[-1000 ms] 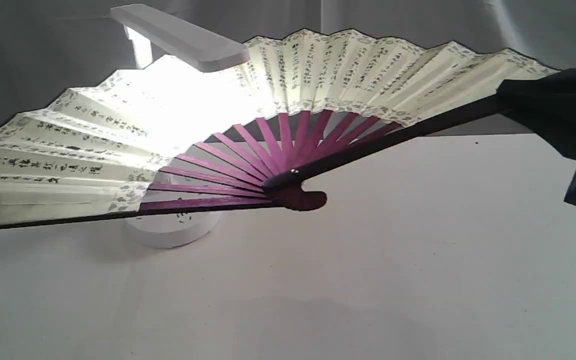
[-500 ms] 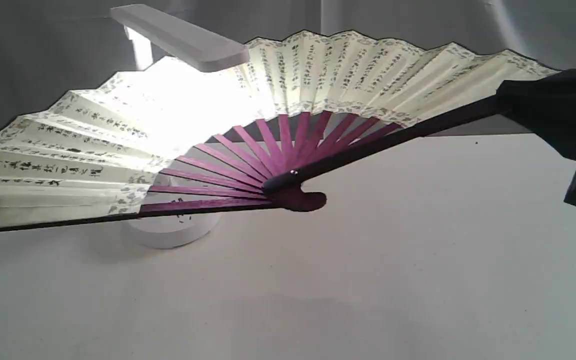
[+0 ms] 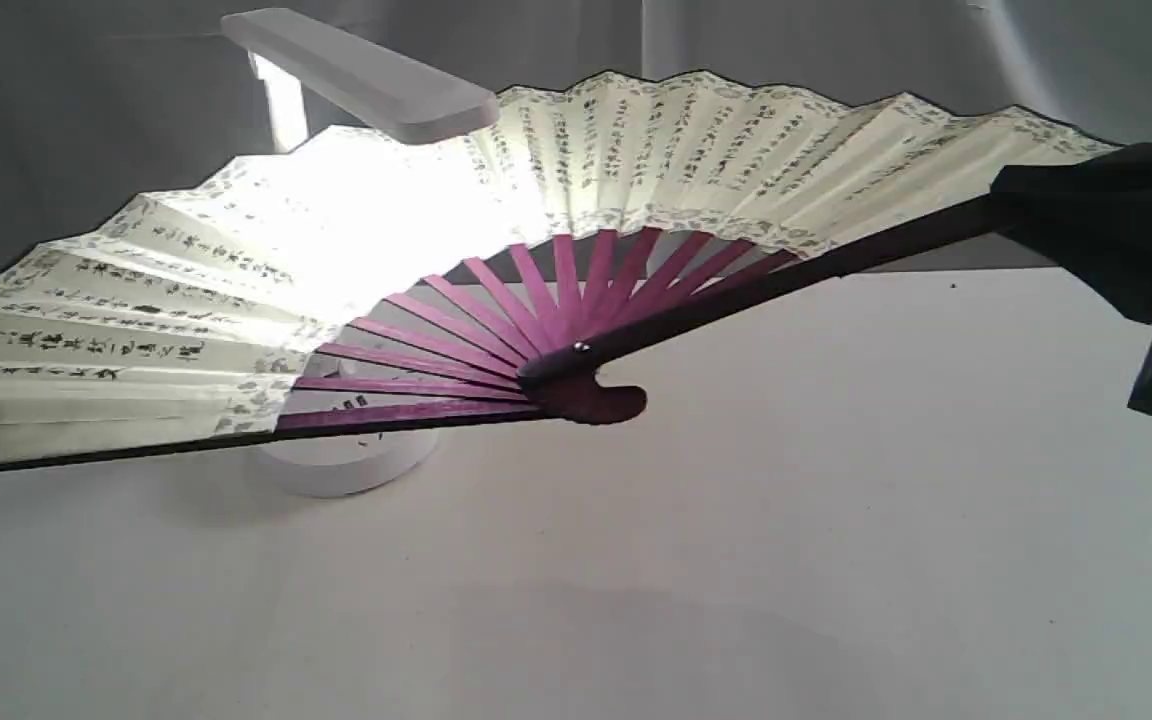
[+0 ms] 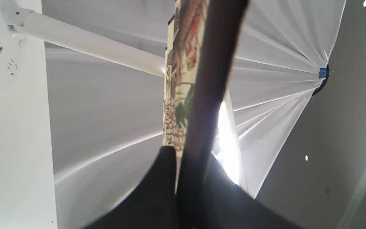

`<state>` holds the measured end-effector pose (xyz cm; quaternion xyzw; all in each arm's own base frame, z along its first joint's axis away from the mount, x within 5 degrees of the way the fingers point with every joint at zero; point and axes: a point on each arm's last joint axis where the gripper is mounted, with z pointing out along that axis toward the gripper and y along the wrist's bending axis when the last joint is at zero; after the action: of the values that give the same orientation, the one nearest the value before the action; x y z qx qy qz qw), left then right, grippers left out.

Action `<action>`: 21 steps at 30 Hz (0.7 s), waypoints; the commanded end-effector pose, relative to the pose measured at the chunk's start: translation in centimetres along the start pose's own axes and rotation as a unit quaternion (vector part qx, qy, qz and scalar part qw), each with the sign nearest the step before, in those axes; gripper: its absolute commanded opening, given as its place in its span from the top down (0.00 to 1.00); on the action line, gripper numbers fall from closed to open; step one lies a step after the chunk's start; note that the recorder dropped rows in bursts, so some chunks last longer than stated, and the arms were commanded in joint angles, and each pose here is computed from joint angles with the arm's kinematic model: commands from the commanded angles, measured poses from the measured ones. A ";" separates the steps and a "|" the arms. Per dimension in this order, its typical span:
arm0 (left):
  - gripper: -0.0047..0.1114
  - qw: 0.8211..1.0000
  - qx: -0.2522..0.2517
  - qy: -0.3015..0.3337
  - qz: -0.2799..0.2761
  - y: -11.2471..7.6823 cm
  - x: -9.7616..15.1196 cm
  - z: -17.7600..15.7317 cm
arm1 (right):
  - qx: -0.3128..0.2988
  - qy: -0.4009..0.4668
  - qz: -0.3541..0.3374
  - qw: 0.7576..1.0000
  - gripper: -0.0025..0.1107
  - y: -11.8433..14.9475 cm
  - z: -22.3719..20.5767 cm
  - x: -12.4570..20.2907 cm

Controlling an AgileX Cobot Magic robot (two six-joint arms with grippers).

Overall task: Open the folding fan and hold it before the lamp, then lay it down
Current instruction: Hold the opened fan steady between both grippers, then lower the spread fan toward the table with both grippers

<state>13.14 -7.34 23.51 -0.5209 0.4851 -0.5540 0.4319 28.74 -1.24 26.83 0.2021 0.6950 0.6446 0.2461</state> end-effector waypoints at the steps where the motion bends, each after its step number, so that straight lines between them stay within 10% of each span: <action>1: 0.96 0.995 0.034 -0.080 -0.054 -0.7 -1.7 -0.2 | 0.021 -0.049 -0.018 0.998 0.98 -0.3 -0.5 -1.0; 21: 0.96 0.996 -0.020 -0.073 -0.041 0.3 -1.5 -0.2 | 0.098 -0.052 -0.034 0.993 0.98 -1.7 -0.7 -1.1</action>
<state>13.08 -7.46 22.64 -0.5446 0.5080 -0.5315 0.4036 28.72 -1.32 26.02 0.2078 0.7246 0.6123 0.2385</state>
